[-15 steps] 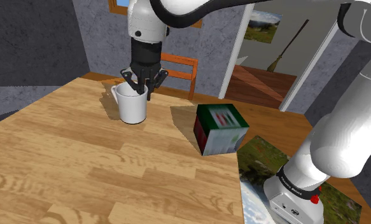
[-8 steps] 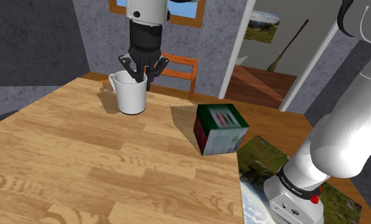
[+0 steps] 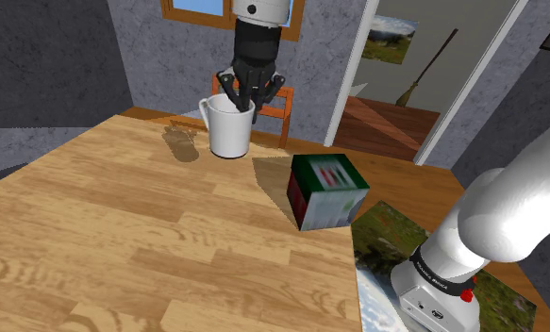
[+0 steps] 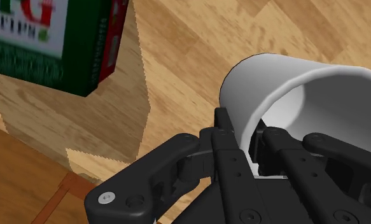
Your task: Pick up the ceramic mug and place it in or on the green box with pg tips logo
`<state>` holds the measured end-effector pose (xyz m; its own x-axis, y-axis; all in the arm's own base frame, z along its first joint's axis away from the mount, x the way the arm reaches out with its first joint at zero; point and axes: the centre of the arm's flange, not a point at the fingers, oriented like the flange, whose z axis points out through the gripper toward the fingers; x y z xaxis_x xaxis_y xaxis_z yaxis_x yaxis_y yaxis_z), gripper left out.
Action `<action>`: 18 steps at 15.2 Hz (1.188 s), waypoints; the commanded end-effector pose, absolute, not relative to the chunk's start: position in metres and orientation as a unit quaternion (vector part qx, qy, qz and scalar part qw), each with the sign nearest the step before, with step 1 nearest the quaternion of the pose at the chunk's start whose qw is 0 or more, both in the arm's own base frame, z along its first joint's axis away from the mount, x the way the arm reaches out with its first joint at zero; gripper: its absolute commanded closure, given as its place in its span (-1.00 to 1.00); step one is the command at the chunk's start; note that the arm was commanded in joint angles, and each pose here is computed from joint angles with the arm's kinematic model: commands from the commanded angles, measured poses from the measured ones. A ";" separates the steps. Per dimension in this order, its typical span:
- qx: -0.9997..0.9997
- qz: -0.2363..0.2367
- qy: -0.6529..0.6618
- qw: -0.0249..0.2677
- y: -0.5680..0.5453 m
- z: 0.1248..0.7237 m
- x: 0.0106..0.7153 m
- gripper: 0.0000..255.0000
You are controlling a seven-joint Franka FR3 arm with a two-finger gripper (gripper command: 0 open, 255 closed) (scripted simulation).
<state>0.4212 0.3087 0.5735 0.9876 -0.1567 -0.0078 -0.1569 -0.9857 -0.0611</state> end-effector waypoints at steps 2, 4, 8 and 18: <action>-0.996 0.001 0.078 0.032 0.275 0.577 0.405 1.00; -0.996 0.001 0.078 0.032 0.250 0.579 0.394 1.00; -0.996 0.001 0.078 0.032 0.202 0.583 0.374 1.00; -0.996 0.001 0.078 0.032 0.081 0.592 0.323 1.00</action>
<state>0.3287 0.0914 0.5904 0.9876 -0.1571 -0.0067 -0.1573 -0.9856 -0.0625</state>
